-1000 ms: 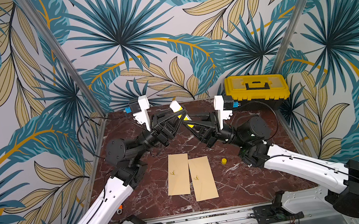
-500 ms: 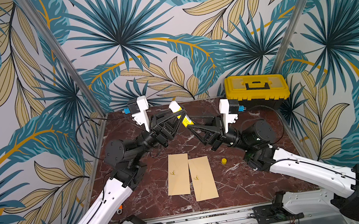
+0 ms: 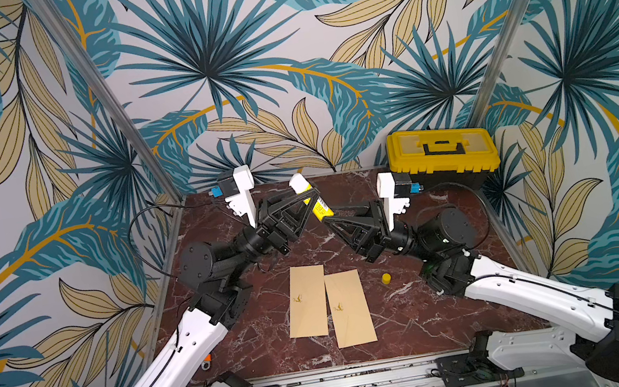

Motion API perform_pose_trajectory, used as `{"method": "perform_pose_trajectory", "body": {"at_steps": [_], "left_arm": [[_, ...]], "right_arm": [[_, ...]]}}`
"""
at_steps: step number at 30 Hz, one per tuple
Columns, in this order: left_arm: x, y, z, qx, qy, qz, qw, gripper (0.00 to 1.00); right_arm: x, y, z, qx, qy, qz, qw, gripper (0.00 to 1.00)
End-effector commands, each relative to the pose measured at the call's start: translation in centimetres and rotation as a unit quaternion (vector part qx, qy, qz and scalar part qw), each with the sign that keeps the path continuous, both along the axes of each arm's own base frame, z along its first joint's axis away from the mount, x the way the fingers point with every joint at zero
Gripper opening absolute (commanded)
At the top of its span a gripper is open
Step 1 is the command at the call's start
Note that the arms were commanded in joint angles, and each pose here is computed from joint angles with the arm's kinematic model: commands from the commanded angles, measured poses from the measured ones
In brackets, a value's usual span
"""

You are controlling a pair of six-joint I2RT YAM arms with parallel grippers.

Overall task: Seal the envelope with a glue stick
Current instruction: Screw the glue stick.

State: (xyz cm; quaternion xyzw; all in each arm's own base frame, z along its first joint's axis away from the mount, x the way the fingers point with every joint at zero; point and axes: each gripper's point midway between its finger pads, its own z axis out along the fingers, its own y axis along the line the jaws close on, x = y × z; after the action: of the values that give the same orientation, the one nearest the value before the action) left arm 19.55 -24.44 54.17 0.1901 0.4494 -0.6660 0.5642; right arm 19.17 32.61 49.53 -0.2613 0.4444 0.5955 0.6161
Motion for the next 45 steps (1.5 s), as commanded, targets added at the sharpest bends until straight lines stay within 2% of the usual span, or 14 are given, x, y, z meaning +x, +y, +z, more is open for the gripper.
{"method": "perform_pose_trajectory", "body": {"at_steps": [1, 5, 10, 17, 23, 25, 27, 32, 36, 38, 40, 42, 45], "left_arm": [[-1.2, 0.7, 1.0, -0.015, -0.016, -0.005, 1.0, 0.05], [-0.9, 0.8, 0.8, -0.018, -0.01, 0.003, 1.0, 0.03], [0.2, 1.3, 0.2, -0.016, 0.011, 0.038, 0.999, 0.0], [2.3, 2.8, -1.3, -0.03, 0.065, 0.102, 0.992, 0.0], [3.7, 3.3, -2.2, -0.048, 0.102, 0.122, 0.986, 0.0], [4.0, 3.4, -2.3, -0.056, 0.107, 0.125, 0.985, 0.0], [4.1, 3.5, -2.4, -0.061, 0.109, 0.126, 0.984, 0.0], [4.3, 3.6, -2.4, -0.065, 0.117, 0.127, 0.983, 0.0], [4.3, 3.6, -2.5, -0.065, 0.121, 0.126, 0.982, 0.0], [4.3, 3.5, -2.5, -0.064, 0.121, 0.126, 0.983, 0.0], [4.2, 3.7, -2.5, -0.064, 0.12, 0.128, 0.982, 0.0], [4.0, 3.7, -2.3, -0.063, 0.115, 0.129, 0.983, 0.0], [3.7, 3.7, -2.1, -0.059, 0.104, 0.126, 0.985, 0.0]], "right_arm": [[-0.2, 0.3, 0.2, 0.002, -0.008, 0.009, 1.0, 0.12], [0.5, 0.5, 0.2, -0.009, -0.021, -0.016, 1.0, 0.08], [2.6, 0.1, -0.5, -0.047, -0.055, -0.11, 0.991, 0.05], [4.7, 0.0, -0.8, -0.111, -0.142, -0.215, 0.96, 0.04], [6.2, 0.2, -1.0, -0.168, -0.232, -0.296, 0.911, 0.01], [6.3, 0.6, -1.2, -0.189, -0.275, -0.318, 0.887, 0.01], [6.4, 1.1, -1.4, -0.213, -0.328, -0.348, 0.852, 0.01], [6.6, 2.2, -1.4, -0.239, -0.413, -0.398, 0.783, 0.01], [6.7, 3.4, -1.6, -0.247, -0.45, -0.416, 0.75, 0.01], [6.4, 3.8, -1.7, -0.246, -0.453, -0.409, 0.753, 0.1], [6.2, 3.8, -1.6, -0.243, -0.437, -0.398, 0.769, 0.22], [5.9, 3.3, -1.6, -0.24, -0.4, -0.38, 0.799, 0.32], [4.8, 2.1, -1.3, -0.215, -0.31, -0.331, 0.865, 0.41]]}}
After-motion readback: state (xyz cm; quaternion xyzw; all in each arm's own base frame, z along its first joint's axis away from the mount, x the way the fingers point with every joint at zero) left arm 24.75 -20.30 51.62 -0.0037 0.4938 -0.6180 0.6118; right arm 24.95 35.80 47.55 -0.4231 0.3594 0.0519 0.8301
